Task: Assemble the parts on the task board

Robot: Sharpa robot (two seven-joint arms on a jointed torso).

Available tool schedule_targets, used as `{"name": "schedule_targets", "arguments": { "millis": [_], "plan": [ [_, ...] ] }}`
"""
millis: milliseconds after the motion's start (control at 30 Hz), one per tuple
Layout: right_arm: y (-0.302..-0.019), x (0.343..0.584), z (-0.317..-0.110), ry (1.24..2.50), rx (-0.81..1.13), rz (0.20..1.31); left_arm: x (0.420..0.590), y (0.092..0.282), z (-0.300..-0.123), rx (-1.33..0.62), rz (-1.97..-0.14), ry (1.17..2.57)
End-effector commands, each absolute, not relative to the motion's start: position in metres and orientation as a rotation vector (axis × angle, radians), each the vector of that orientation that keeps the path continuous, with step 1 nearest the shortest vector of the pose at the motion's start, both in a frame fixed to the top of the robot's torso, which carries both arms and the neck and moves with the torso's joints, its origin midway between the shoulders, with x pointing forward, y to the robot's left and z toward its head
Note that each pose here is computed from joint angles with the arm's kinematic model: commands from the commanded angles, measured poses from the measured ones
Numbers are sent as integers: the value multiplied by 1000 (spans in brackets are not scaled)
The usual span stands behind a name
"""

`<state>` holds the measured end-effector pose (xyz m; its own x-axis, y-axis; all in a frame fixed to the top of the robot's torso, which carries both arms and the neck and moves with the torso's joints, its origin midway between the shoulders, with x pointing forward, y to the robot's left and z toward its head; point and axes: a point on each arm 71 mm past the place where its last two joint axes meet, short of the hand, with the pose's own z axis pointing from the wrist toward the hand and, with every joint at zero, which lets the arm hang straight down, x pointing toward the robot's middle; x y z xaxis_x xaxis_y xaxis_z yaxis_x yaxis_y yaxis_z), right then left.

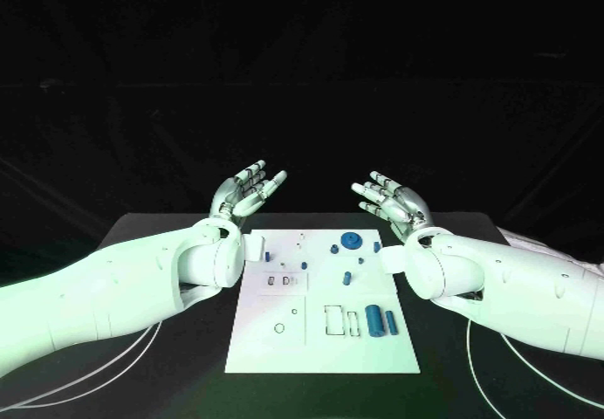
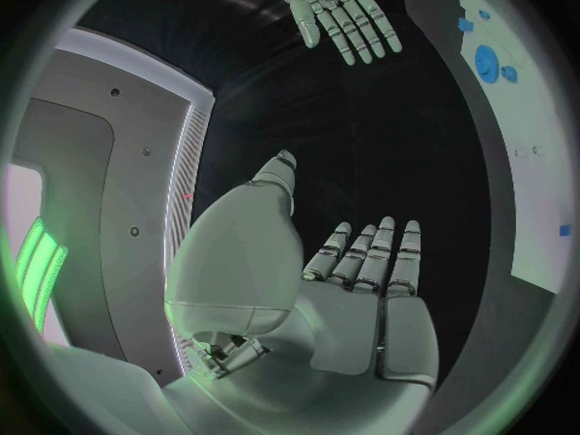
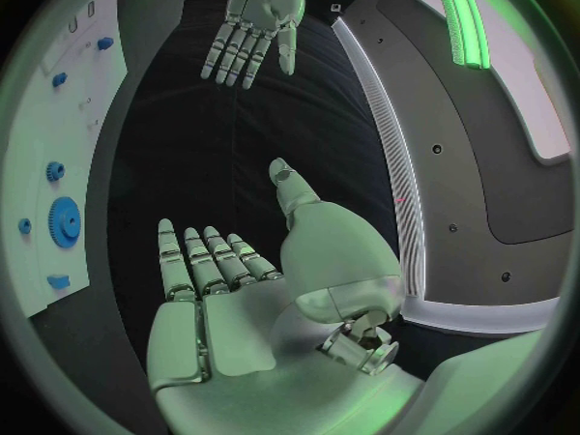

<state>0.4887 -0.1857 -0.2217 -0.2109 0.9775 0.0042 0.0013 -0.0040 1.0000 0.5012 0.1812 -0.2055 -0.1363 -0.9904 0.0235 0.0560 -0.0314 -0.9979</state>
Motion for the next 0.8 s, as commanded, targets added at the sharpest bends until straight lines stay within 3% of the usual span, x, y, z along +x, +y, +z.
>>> {"name": "schedule_targets", "arguments": {
  "millis": [33, 367, 400, 800],
  "plan": [
    [-171, 489, -222, 1542, 976, 1515, 502, 174, -201, -1057, -1463, 1278],
    [-167, 493, -221, 1638, 900, 1563, 502, 174, -201, -1057, -1463, 1278],
    [-202, 515, -200, 1488, 542, 1293, 498, 193, -197, -1069, -1464, 1270],
    [-206, 522, -187, 1571, 171, 1011, 484, 199, -189, -1069, -1479, 1320]
  ]
}}
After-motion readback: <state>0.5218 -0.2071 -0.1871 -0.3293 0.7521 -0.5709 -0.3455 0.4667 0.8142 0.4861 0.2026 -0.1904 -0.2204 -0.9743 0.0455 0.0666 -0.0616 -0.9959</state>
